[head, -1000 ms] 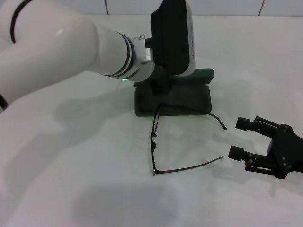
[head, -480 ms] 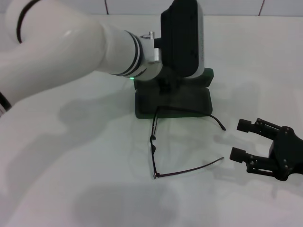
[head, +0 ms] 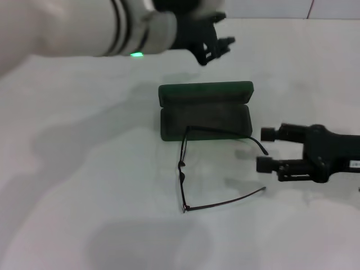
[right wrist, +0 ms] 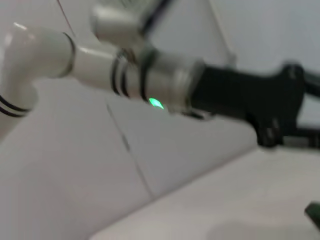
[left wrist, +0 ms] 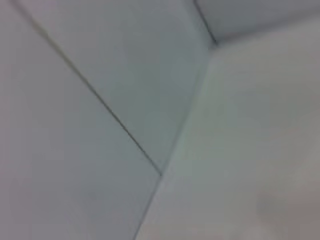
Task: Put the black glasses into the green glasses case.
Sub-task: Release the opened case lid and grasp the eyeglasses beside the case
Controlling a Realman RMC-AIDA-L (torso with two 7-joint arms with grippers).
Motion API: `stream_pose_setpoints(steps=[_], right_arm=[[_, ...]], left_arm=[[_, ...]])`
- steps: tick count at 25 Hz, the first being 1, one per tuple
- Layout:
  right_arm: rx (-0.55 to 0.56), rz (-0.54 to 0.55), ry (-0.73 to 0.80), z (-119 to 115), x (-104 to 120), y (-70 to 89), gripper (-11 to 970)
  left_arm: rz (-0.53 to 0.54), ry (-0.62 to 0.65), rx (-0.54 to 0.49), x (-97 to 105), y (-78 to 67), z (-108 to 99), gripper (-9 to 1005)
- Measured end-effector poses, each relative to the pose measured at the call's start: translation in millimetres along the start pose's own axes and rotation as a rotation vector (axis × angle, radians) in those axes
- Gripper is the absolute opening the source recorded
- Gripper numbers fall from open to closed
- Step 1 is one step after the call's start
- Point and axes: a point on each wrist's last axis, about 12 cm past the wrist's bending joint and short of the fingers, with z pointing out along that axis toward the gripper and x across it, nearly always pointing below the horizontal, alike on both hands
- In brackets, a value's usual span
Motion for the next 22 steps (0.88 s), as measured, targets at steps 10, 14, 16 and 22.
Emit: stream_pose_setpoints(steps=[10, 14, 16, 22], right_arm=[[0.085, 0.228, 0.457, 52.3, -57.1, -2.6, 796], [0.103, 0.185, 0.56, 81.8, -83.7, -1.7, 791], [0.072, 0.109, 0.608, 93.7, -95.2, 3.2, 790], [-0.076, -0.305, 0.773, 108.1, -116.0, 20.0, 786]], left_arm=[[-0.26, -0.19, 0.058, 37.8, -1.1, -48.5, 382], [-0.306, -0.184, 0.059, 52.3, -3.5, -57.5, 381], [-0.335, -0.177, 0.06, 59.6, -3.6, -59.9, 381], [-0.451, -0.252, 0.009, 72.4, 8.0, -75.3, 381]])
